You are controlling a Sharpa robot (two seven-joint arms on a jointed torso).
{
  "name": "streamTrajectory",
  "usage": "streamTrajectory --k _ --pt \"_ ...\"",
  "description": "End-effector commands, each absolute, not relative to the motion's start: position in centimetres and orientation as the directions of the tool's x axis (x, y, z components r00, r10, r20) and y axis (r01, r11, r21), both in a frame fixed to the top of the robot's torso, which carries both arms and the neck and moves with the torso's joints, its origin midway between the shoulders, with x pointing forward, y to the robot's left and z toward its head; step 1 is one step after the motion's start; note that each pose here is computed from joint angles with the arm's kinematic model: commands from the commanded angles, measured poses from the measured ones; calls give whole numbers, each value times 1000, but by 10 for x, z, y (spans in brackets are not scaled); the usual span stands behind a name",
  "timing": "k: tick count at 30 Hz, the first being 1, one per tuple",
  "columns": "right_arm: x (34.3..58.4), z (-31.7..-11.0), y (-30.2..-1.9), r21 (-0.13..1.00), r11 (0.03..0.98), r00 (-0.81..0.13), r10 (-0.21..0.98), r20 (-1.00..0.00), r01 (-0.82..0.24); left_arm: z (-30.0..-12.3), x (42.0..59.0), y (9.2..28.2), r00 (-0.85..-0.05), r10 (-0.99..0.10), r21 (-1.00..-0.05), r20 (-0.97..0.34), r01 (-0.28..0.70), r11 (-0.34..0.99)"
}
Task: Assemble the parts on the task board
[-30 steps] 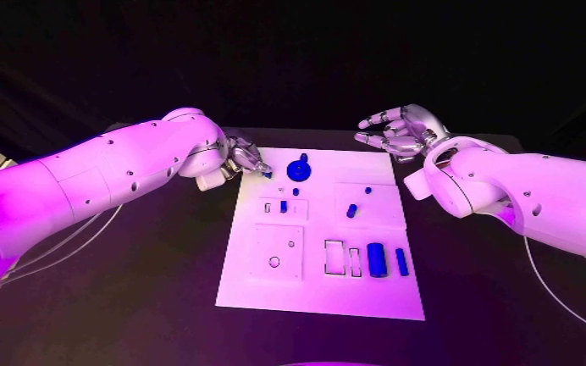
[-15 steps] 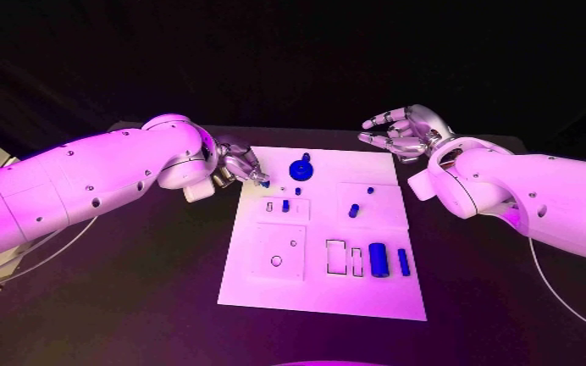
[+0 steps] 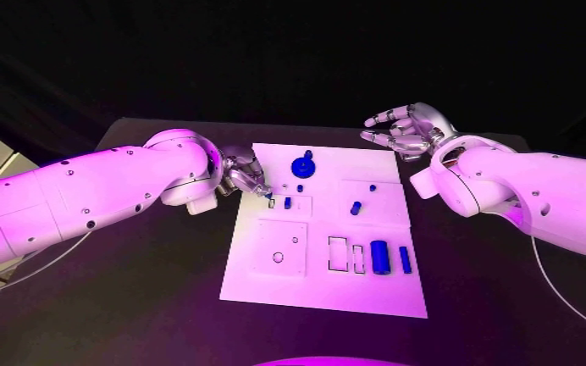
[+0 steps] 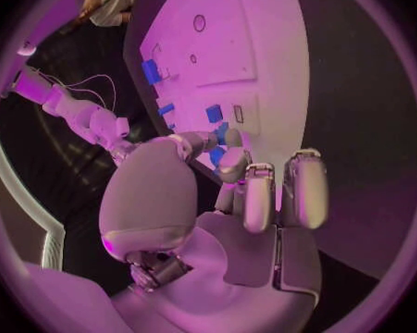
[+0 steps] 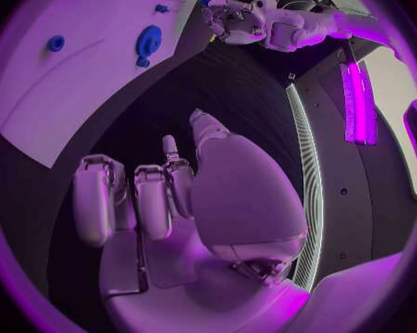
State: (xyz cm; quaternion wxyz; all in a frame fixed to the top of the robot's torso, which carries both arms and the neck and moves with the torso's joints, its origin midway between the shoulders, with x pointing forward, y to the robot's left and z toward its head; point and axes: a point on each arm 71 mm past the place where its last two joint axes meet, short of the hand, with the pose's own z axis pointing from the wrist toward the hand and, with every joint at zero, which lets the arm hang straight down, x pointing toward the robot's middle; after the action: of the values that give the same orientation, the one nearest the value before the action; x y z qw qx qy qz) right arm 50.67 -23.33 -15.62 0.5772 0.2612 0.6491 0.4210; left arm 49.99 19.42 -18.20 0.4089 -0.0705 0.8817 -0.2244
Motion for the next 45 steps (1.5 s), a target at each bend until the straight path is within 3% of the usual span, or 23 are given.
streamTrajectory --k 1,14,45 --pt "506 -157 -232 846 509 -212 820 -532 -157 -185 499 193 -608 -297 -410 -736 53 910" --pt "505 -158 -233 847 509 -214 820 -531 -155 -200 493 185 -616 -268 -380 -741 56 923" --pt "505 -159 -233 847 509 -217 819 -531 -153 -204 490 180 -650 -213 -349 -730 86 933"
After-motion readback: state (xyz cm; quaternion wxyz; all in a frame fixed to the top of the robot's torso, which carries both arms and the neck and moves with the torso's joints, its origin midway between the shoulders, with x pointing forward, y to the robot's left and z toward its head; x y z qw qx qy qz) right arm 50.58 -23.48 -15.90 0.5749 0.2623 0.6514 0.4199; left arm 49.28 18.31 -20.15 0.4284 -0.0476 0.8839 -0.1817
